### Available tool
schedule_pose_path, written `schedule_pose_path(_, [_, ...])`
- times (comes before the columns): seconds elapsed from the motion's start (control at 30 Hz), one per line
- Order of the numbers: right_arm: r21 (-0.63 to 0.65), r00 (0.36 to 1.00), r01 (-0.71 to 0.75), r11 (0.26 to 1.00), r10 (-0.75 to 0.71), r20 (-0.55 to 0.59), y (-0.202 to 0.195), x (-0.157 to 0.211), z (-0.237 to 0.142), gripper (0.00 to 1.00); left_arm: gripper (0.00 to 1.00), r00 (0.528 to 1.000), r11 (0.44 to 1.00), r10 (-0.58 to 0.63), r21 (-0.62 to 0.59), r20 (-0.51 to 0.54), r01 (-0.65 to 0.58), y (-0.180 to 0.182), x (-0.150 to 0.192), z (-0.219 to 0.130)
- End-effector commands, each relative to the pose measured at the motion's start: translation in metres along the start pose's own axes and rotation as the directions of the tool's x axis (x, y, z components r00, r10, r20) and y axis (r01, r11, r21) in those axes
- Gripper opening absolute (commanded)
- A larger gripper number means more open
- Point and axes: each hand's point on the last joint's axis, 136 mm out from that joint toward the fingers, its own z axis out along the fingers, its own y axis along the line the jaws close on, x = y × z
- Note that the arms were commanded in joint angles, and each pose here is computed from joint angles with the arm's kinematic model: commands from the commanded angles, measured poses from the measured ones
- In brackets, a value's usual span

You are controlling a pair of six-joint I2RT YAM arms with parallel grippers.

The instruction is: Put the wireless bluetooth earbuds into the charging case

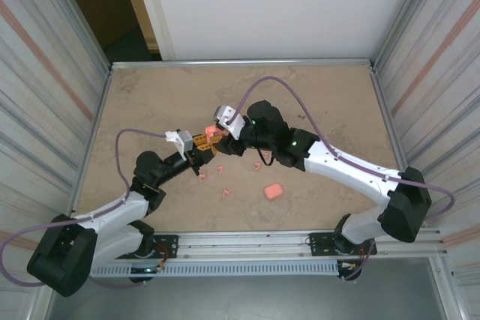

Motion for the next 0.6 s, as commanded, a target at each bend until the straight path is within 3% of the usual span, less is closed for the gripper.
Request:
schedule_pose_path(0.0, [0.041,0.998,0.006,0.999,-0.009,0.065,-0.006,-0.028,-0.022,0.51,0.0,0.998,0.999,0.026,0.021,0.059,-0.027,-0.006,-0.019,-0.001])
schedule_pose_path(0.33, [0.092,0.988,-0.135,0.986,0.127,0.092,-0.027,-0.021,-0.044,0.72,0.0,0.996,0.999,0.048,0.014,0.076,-0.049,-0.008,-0.024,-0.005])
schedule_pose_path(0.57, [0.183,0.957,-0.291,0.939,0.284,0.063,-0.051,0.008,-0.057,0.75,0.0,0.993,0.998,0.062,0.008,0.097,-0.063,-0.01,-0.03,-0.009])
